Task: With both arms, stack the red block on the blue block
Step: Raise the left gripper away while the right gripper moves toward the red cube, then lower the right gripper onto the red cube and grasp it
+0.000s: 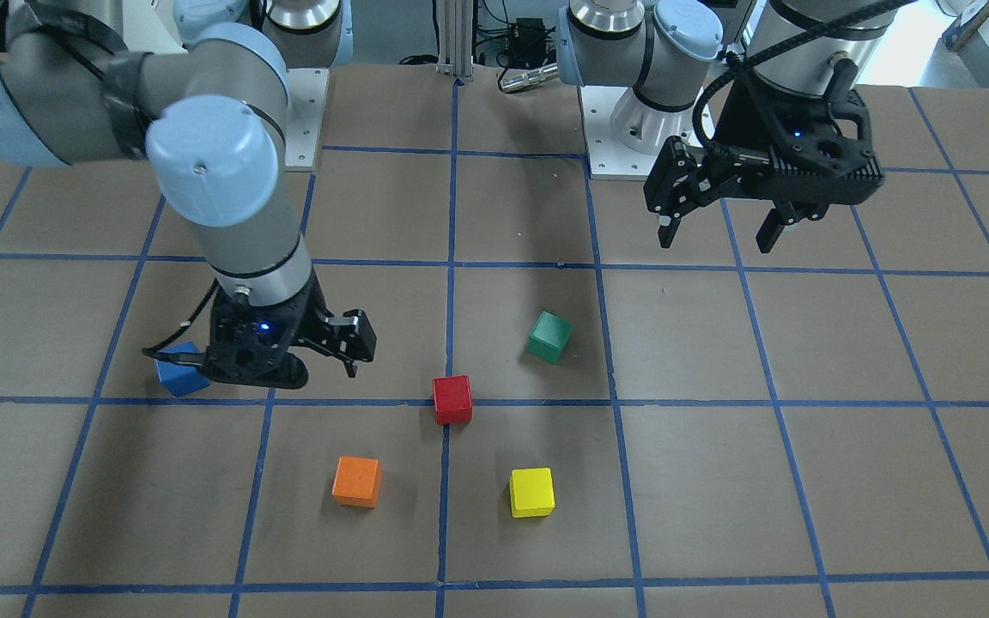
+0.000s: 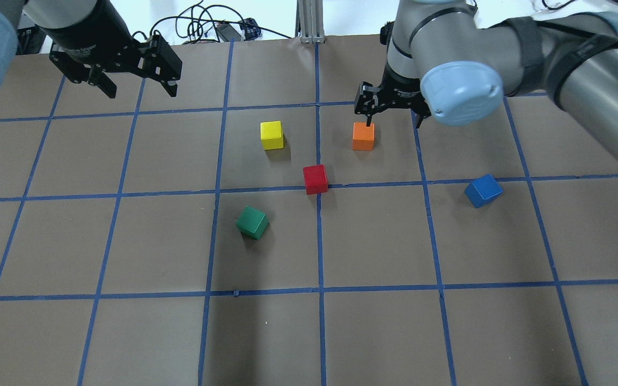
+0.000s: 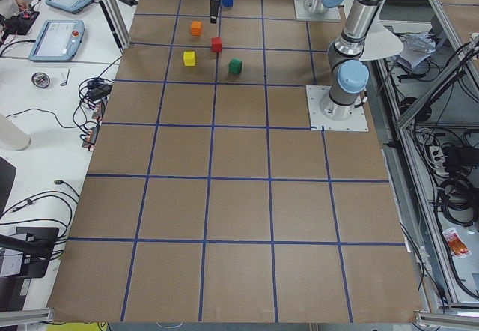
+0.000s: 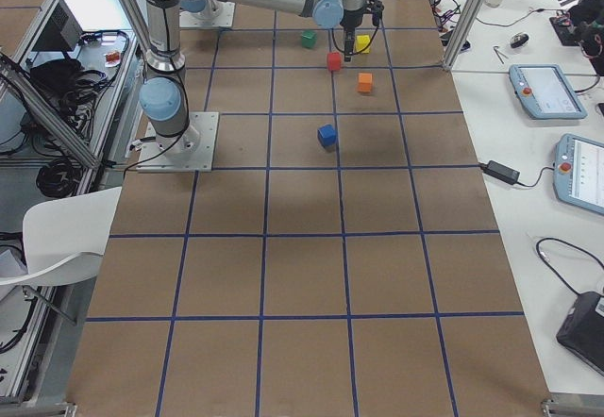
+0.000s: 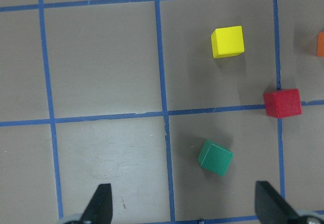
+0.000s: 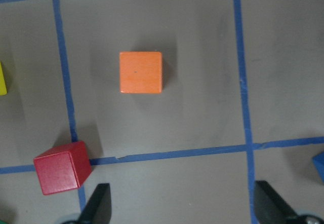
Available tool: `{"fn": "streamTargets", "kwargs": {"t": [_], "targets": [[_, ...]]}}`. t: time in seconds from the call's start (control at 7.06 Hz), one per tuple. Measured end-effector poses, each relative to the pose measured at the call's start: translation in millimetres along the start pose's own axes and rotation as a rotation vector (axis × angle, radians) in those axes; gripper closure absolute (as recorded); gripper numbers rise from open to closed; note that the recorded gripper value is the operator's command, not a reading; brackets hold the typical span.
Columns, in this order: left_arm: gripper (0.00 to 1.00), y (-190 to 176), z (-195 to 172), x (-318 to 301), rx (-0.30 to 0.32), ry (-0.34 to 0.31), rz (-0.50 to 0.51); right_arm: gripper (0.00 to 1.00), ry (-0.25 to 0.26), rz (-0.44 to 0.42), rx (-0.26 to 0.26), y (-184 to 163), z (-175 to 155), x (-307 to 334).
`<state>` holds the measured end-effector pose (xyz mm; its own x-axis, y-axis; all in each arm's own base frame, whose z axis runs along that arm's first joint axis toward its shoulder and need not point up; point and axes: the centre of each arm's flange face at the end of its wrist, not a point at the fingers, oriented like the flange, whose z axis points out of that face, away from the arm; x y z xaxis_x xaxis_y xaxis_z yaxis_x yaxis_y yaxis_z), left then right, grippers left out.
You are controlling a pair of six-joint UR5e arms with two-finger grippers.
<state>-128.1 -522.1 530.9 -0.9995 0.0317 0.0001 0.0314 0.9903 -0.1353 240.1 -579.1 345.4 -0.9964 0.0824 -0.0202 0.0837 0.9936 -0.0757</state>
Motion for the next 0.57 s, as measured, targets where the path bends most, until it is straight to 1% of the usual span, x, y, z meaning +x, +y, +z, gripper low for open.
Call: {"fn": "streamTargets", "kwargs": {"t": [0.28, 0.57], "targets": [[0.0, -1.9, 1.7, -2.5, -0.046, -0.005, -0.008, 0.0, -0.003, -0.003, -0.01, 6.2, 36.3, -39.9], [0.0, -2.0, 12.1, -4.9, -0.108, -0.015, -0.031, 0.0, -0.006, -0.024, -0.035, 21.6, 60.9, -74.9]]}}
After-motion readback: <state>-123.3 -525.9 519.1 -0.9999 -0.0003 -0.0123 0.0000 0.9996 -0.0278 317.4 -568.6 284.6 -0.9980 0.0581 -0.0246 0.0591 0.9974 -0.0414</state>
